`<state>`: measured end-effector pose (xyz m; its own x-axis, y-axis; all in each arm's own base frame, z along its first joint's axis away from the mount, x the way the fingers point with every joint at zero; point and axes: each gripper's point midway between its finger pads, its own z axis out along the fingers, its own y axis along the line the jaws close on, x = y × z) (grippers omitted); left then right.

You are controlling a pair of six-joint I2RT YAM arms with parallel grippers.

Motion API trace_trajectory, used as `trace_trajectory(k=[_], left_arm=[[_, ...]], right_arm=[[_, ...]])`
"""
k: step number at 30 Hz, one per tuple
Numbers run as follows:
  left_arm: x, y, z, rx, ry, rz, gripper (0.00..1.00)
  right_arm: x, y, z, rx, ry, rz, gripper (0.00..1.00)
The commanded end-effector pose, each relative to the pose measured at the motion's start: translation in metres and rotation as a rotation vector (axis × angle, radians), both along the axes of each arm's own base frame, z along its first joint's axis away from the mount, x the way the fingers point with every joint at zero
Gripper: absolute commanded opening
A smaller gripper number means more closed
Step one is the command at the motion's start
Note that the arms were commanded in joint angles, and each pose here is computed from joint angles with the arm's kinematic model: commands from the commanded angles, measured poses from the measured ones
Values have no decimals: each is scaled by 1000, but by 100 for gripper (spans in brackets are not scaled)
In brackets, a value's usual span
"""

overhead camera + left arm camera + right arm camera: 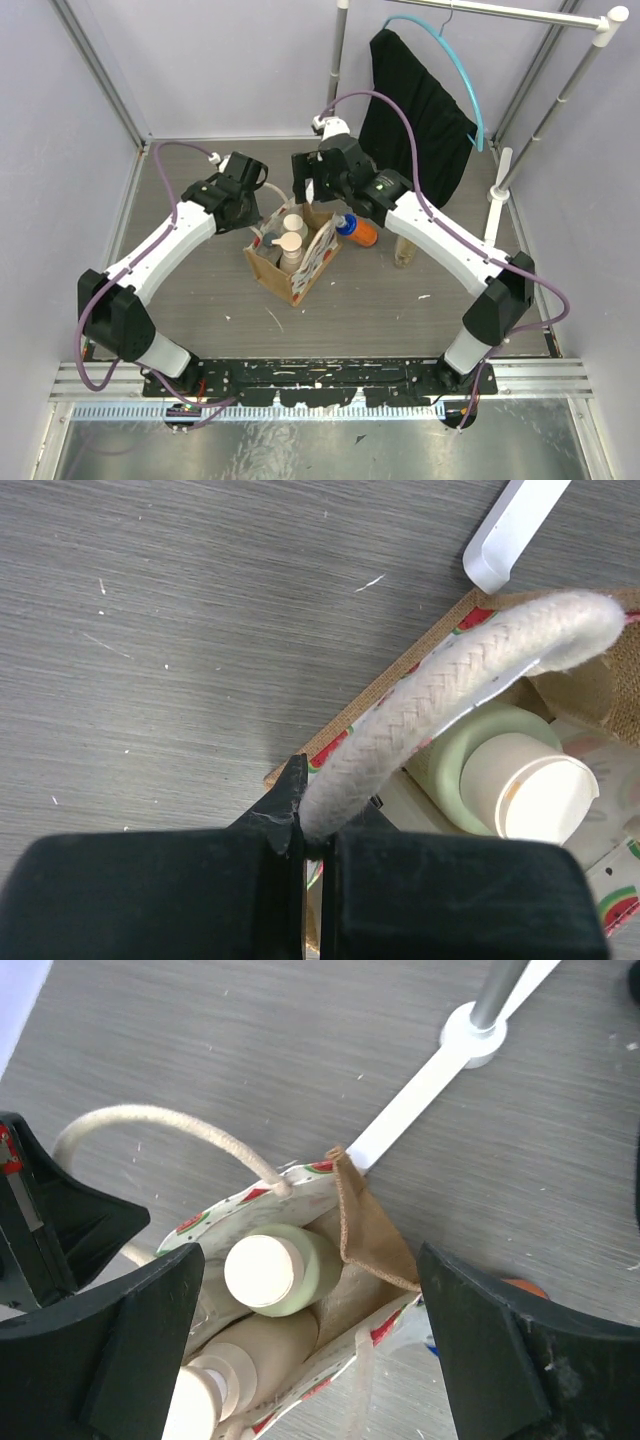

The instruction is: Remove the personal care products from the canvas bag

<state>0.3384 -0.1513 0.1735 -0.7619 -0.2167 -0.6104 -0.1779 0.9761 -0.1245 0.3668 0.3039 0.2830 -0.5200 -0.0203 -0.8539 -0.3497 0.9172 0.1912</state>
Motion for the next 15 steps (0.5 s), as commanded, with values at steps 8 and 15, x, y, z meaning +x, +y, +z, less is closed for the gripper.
trace_trajectory(k=[8, 15], left_arm=[[1, -1, -12, 9, 37, -1, 0], [2, -1, -9, 12, 30, -1, 0]], right_arm=[[-8, 36, -46, -32, 133, 170, 92], [-13, 38, -44, -31, 142, 205, 92]])
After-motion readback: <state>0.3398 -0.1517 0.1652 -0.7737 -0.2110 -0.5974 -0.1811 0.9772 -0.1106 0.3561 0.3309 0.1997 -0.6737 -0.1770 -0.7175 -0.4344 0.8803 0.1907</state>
